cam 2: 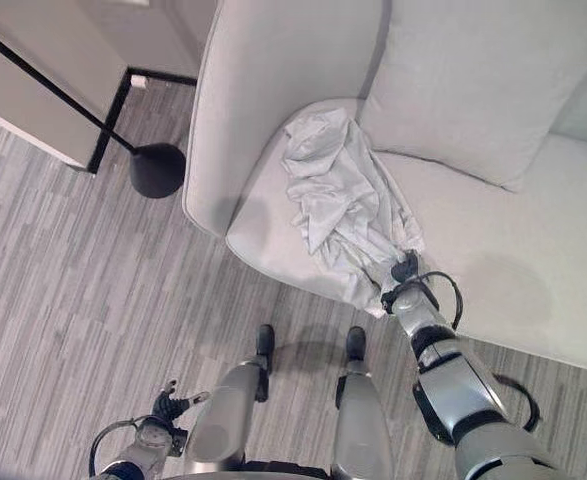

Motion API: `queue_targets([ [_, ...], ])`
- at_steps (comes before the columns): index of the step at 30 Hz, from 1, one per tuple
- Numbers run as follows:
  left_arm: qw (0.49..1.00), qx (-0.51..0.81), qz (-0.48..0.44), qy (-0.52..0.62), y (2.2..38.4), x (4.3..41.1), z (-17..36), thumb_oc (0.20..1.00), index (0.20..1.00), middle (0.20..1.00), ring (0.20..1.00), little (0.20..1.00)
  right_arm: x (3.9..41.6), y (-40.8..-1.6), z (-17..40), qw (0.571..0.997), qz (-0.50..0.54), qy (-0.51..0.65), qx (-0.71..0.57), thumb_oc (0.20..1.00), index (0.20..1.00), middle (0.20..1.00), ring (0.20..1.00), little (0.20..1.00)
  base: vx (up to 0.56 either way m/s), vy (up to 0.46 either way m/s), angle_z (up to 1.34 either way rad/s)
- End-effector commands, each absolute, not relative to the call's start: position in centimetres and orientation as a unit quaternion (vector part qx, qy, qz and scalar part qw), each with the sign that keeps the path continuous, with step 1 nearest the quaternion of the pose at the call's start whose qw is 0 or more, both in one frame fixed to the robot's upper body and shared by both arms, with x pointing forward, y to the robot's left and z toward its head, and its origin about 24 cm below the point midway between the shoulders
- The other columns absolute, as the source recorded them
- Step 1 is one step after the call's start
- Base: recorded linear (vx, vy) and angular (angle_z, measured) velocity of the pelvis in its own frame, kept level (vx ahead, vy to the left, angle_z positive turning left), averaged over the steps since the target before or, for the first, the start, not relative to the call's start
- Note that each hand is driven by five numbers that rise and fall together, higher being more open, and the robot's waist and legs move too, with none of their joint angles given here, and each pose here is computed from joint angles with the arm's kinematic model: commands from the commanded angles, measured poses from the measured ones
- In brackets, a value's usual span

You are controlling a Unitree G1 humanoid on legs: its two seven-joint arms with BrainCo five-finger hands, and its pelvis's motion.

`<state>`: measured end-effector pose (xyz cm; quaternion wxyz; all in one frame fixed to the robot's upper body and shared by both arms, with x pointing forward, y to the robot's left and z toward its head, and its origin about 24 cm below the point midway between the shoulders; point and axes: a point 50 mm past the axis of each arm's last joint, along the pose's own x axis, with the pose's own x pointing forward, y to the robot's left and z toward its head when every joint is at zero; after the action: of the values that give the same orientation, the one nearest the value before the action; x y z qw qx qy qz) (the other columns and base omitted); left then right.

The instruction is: Hang the clothes on the sofa on the clothes rack.

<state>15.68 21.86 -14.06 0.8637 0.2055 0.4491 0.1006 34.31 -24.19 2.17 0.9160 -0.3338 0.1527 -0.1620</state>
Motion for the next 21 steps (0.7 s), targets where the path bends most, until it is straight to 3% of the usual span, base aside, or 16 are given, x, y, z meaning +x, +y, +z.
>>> queue_targets([
  [1, 0.85, 0.193, 0.112, 0.478, 21.5, 14.7, -14.7, 1.0, 1.0, 1.0, 1.0, 1.0, 34.6, -27.5, 6.2, 0.912, -0.251, 0.086, -0.314, 0.2, 0.2, 0.2, 0.2, 0.2, 0.04, 0.093, -0.22],
  [7, 0.828, 0.177, 0.12, 0.519, 21.6, 12.5, -15.5, 1.0, 1.0, 1.0, 1.0, 1.0, 32.4, -29.5, 6.7, 0.922, -0.308, 0.061, -0.226, 0.2, 0.2, 0.2, 0.2, 0.2, 0.06, 0.079, -0.12],
  [15, 0.82, 0.159, 0.141, 0.531, 22.3, 11.9, -15.6, 1.0, 1.0, 1.0, 1.0, 1.0, 33.7, -25.0, 13.4, 0.957, -0.262, -0.098, -0.084, 0.2, 0.2, 0.2, 0.2, 0.2, 0.02, 0.011, -0.05],
  [21, 0.887, 0.185, 0.129, 0.404, 22.5, 17.6, -12.3, 1.0, 1.0, 1.0, 1.0, 1.0, 34.9, -23.2, 23.2, 0.927, -0.241, -0.259, -0.121, 0.2, 0.2, 0.2, 0.2, 0.2, -0.02, 0.031, -0.02],
])
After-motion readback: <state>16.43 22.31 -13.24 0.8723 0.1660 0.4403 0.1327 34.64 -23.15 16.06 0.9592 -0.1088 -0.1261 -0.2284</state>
